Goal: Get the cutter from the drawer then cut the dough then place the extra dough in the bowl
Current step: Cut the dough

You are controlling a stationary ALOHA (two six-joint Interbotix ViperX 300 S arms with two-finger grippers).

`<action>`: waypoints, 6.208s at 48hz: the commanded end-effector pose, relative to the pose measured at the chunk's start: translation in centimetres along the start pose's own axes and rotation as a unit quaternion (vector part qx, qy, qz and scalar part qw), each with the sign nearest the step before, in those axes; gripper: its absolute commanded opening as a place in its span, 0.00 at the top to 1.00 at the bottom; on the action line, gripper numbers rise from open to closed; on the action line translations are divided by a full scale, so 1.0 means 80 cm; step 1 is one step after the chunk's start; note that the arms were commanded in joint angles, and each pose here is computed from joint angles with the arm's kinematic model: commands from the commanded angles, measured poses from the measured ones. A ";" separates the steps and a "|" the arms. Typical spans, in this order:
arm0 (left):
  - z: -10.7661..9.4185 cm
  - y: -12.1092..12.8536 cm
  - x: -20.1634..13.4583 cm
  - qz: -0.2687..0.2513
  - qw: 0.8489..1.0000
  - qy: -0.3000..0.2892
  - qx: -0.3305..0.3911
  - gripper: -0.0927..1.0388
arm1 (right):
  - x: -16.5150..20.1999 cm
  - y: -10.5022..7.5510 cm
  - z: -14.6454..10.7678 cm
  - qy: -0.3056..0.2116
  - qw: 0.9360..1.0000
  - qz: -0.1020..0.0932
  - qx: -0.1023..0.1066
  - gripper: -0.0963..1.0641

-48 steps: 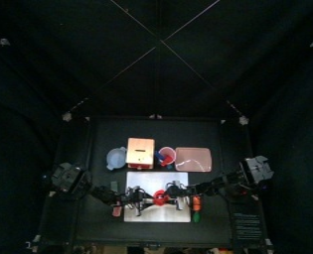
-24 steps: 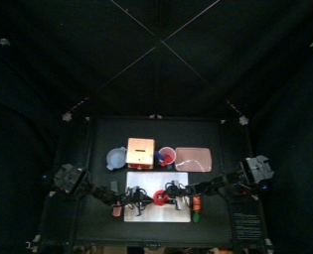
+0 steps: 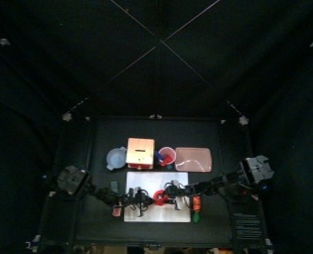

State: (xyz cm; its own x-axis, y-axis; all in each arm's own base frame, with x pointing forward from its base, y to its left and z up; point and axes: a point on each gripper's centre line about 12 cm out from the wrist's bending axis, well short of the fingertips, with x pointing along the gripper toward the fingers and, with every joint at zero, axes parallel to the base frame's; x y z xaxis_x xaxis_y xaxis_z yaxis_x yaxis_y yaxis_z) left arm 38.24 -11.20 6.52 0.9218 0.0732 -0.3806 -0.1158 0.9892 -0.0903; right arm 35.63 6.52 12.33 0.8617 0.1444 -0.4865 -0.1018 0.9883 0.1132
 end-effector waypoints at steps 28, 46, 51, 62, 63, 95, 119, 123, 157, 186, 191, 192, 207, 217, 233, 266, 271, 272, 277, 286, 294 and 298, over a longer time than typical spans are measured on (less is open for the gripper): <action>0.001 -0.001 0.005 0.004 1.000 0.020 -0.018 0.45 | -0.004 0.000 0.018 -0.018 1.000 0.001 0.001 0.41; -0.003 0.001 0.006 0.008 0.999 0.029 -0.023 0.45 | -0.002 -0.006 0.027 -0.027 1.000 -0.004 0.000 0.41; -0.002 0.001 0.007 0.008 0.999 0.032 -0.025 0.45 | -0.004 -0.006 0.030 -0.031 1.000 -0.003 0.000 0.41; -0.006 0.002 0.008 0.009 0.999 0.044 -0.028 0.45 | -0.009 -0.008 0.039 -0.042 0.999 -0.005 0.001 0.41; -0.005 0.002 0.008 0.008 0.999 0.044 -0.028 0.45 | -0.009 -0.009 0.039 -0.043 0.999 -0.006 0.002 0.41; -0.004 0.002 0.008 0.007 0.999 0.046 -0.028 0.44 | -0.044 -0.020 0.068 -0.089 0.996 -0.013 0.001 0.41; 0.035 -0.013 -0.005 -0.038 0.999 0.006 -0.001 0.32 | -0.084 -0.058 0.008 -0.020 0.998 -0.059 0.031 0.40; 0.038 -0.013 -0.008 -0.039 0.999 0.003 -0.002 0.30 | -0.084 -0.060 0.002 -0.003 0.997 -0.063 0.032 0.40; 0.062 -0.012 -0.022 -0.056 0.998 -0.021 0.007 0.28 | -0.082 -0.062 -0.015 0.032 0.997 -0.067 0.036 0.29; 0.078 0.037 -0.003 -0.029 0.998 -0.030 0.039 0.28 | -0.082 -0.063 -0.014 0.032 0.997 -0.067 0.032 0.26; 0.081 0.059 0.010 -0.015 0.998 -0.015 0.067 0.28 | -0.082 -0.064 -0.012 0.029 0.997 -0.068 0.031 0.26; 0.081 0.062 0.012 -0.014 0.997 -0.010 0.073 0.28 | -0.082 -0.064 -0.013 0.030 0.997 -0.068 0.032 0.26; 0.093 0.068 0.036 -0.054 0.982 0.092 0.154 0.28 | -0.085 -0.062 -0.004 0.019 0.997 -0.066 0.033 0.26; 0.101 0.061 0.043 -0.075 0.973 0.120 0.180 0.28 | -0.088 -0.061 -0.003 0.015 0.997 -0.065 0.033 0.26; 0.099 0.068 0.061 -0.074 0.970 0.132 0.191 0.28 | -0.095 -0.060 0.003 0.003 0.997 -0.064 0.031 0.26; 0.105 0.065 0.071 -0.083 0.963 0.141 0.216 0.07 | -0.099 -0.060 -0.003 0.009 0.997 -0.066 0.036 0.26; 0.101 0.066 0.076 -0.085 0.960 0.146 0.222 0.08 | -0.100 -0.060 -0.007 0.014 0.997 -0.067 0.039 0.26; 0.100 0.065 0.076 -0.086 0.960 0.148 0.222 0.08 | -0.100 -0.060 -0.008 0.016 0.997 -0.067 0.039 0.26; 0.098 0.066 0.080 -0.087 0.958 0.158 0.221 0.08 | -0.102 -0.060 -0.010 0.018 0.997 -0.068 0.041 0.26; 0.095 0.068 0.085 -0.088 0.956 0.176 0.218 0.08 | -0.103 -0.060 -0.010 0.018 0.997 -0.068 0.041 0.26; 0.093 0.074 0.087 -0.085 0.956 0.191 0.205 0.10 | -0.103 -0.060 -0.010 0.019 0.997 -0.068 0.041 0.26; 0.091 0.076 0.087 -0.083 0.957 0.199 0.196 0.12 | -0.104 -0.060 -0.011 0.021 0.997 -0.068 0.042 0.26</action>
State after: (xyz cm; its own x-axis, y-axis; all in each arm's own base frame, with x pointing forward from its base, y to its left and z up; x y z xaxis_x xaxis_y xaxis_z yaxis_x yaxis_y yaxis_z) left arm 46.01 -4.31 8.89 0.6742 -0.0723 -0.7350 0.2624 0.9537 0.1469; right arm 28.37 0.62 14.13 0.8244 0.0136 -0.5658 0.0585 0.9923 0.1091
